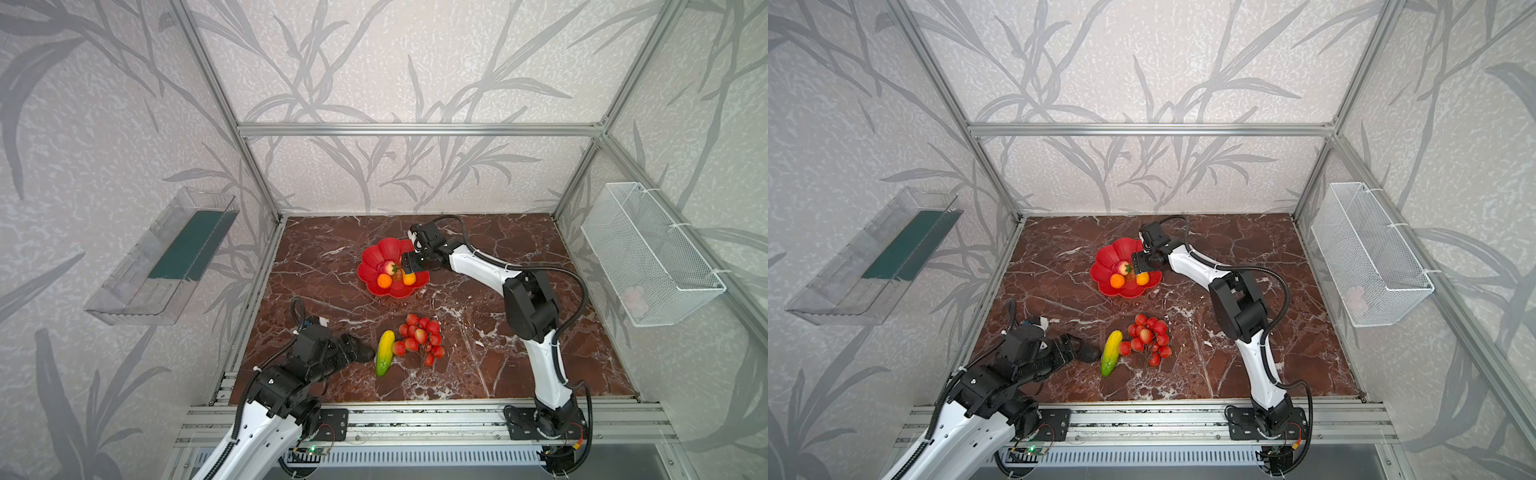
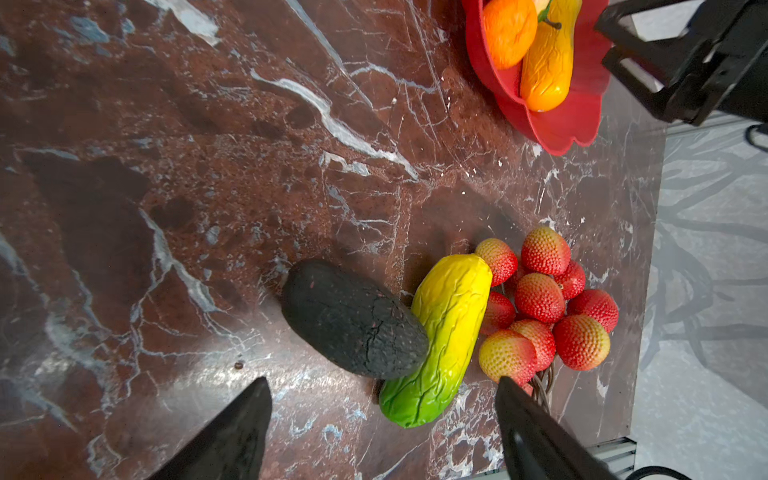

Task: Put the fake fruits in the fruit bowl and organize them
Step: 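Place the yellow fruit in the bowl with the right gripper while the left withdraws, then grasp the dark avocado with the left gripper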

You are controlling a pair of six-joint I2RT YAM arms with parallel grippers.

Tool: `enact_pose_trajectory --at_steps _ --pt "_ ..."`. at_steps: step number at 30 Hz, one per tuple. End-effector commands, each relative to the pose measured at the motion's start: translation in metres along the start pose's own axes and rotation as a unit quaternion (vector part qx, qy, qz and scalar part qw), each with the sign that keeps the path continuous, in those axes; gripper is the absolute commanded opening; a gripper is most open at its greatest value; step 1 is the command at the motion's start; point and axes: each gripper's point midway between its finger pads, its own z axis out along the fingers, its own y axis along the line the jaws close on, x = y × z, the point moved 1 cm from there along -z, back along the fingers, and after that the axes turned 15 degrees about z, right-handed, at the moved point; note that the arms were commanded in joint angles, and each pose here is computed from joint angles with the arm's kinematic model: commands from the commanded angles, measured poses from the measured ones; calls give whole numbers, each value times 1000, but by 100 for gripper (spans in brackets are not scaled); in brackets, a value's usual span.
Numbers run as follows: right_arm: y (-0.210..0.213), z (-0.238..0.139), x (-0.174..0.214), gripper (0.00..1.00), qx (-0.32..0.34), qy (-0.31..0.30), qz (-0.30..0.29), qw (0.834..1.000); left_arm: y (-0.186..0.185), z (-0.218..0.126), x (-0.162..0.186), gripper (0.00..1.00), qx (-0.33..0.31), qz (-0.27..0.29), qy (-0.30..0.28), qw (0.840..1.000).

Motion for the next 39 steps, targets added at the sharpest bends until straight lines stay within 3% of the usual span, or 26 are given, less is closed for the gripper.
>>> enact_pose_trajectory --at_steps 1,7,11,15,23,31,39 --pt "22 -71 -30 84 -43 -72 -21 996 0 4 -3 84 -22 25 -5 999" --pt "3 -126 11 95 -58 -86 -31 994 -20 -19 -27 83 -46 151 -18 987" --pt "-19 -152 47 100 -53 -84 -26 995 -27 -19 -31 83 -71 199 16 977" --pt "-41 -174 77 99 -37 -84 -19 996 -22 0 -11 83 -92 184 74 976" --pt "-71 -203 109 99 -6 -90 -15 996 -6 4 10 85 -105 120 75 984" --pt "-78 -215 114 99 0 -101 -11 995 -10 40 29 85 -94 102 115 984" --pt "-82 -226 112 99 10 -117 -23 993 -1 55 15 91 -122 70 60 988"
